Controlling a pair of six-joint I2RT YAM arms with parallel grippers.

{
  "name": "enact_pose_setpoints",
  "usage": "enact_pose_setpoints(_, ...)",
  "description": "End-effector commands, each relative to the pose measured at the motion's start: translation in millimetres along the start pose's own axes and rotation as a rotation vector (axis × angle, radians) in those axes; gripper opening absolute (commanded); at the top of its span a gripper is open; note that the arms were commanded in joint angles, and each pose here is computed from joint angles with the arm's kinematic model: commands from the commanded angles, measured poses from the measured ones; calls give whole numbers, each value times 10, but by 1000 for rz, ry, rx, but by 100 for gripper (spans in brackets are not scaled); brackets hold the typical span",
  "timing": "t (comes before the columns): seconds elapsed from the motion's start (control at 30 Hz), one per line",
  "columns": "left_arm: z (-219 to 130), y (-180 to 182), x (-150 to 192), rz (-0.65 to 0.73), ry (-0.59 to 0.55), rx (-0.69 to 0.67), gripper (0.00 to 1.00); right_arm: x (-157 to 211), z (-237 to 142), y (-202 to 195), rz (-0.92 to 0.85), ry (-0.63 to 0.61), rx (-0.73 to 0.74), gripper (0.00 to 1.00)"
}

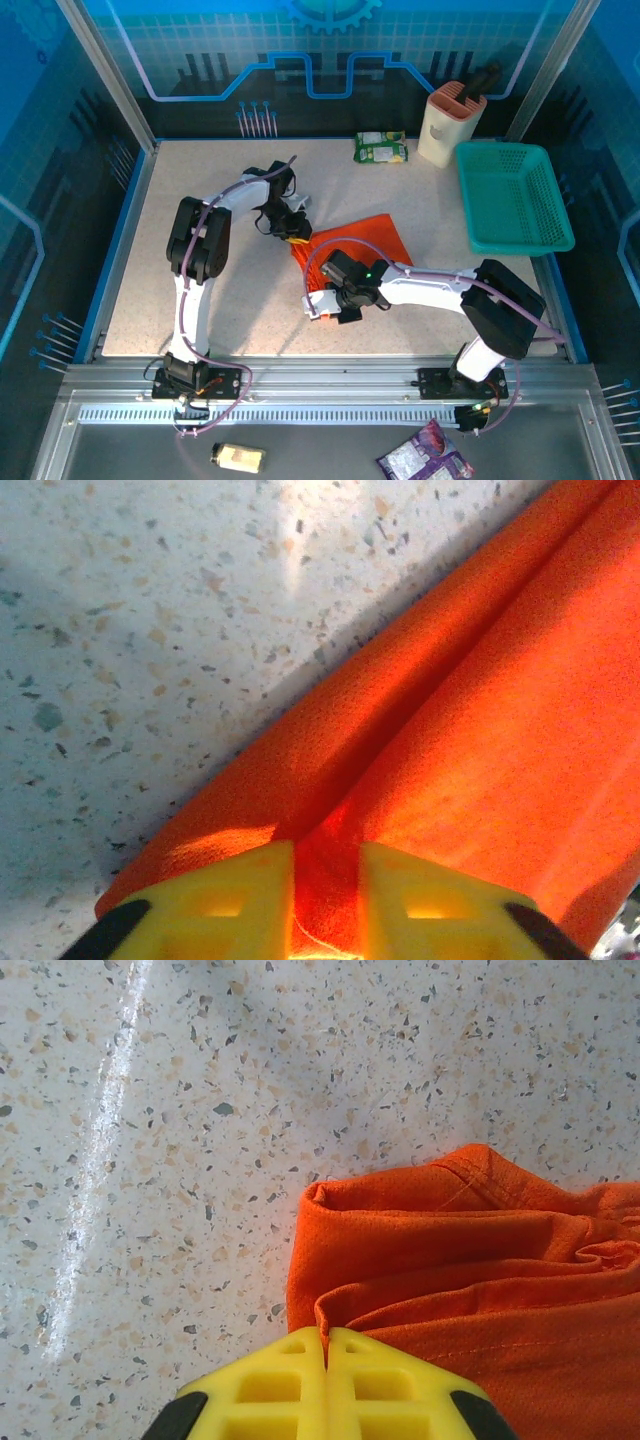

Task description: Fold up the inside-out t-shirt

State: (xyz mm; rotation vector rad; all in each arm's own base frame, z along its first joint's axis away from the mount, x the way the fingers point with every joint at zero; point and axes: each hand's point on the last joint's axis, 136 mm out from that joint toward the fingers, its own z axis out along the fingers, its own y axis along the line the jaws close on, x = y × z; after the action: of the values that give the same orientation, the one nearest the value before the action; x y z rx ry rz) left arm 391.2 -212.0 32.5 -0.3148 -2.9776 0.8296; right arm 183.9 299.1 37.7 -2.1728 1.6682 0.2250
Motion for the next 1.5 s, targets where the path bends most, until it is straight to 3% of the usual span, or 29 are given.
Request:
enact_pose_setpoints(0.0, -4, -50, 35, 9, 22, 20, 17, -36, -73, 67, 5, -12, -14, 0)
enact_pose_setpoints(0.1, -104, -93, -29, 15, -16, 9, 3, -41, -108, 60, 10, -15, -9, 0)
enact_pose_setpoints(0.17, -212, -201, -51, 31, -43, 20, 0, -57, -165, 63, 17, -23, -4, 0)
enact_pose_setpoints(0.33, -479, -258, -40, 51, -90, -47, 0, -178, -386, 84, 26, -66, 3, 0)
enact_pose_setpoints(0.5, -588, -13, -55, 17, -95, -181, 0, -287, -409, 163, 26, -98, -30, 0)
enact_pose_setpoints(0.77, -338, 301, -75, -26, -21, -252, 0, -448, -33, 216, 82, -158, -90, 0)
enact_pose_setpoints(0.97, -152, 484, 74, -67, 63, -292, 0, -433, 260, 342, 102, -128, -157, 0)
enact_pose_setpoints(1.13, -127, 587, 181, -84, 101, -337, 6, -400, 294, 395, 107, -111, -181, 0)
enact_pose_setpoints(1.23, -254, 559, 142, -88, 67, -359, 14, -446, 214, 336, 123, -119, -169, 15)
enact_pose_setpoints(1.37, -644, 248, 2, -72, -67, -309, 27, -627, -156, 132, 220, -231, -151, 41)
enact_pose_setpoints(1.47, -881, 5, -38, -67, -146, -260, 31, -675, -472, -100, 343, -334, -131, 48)
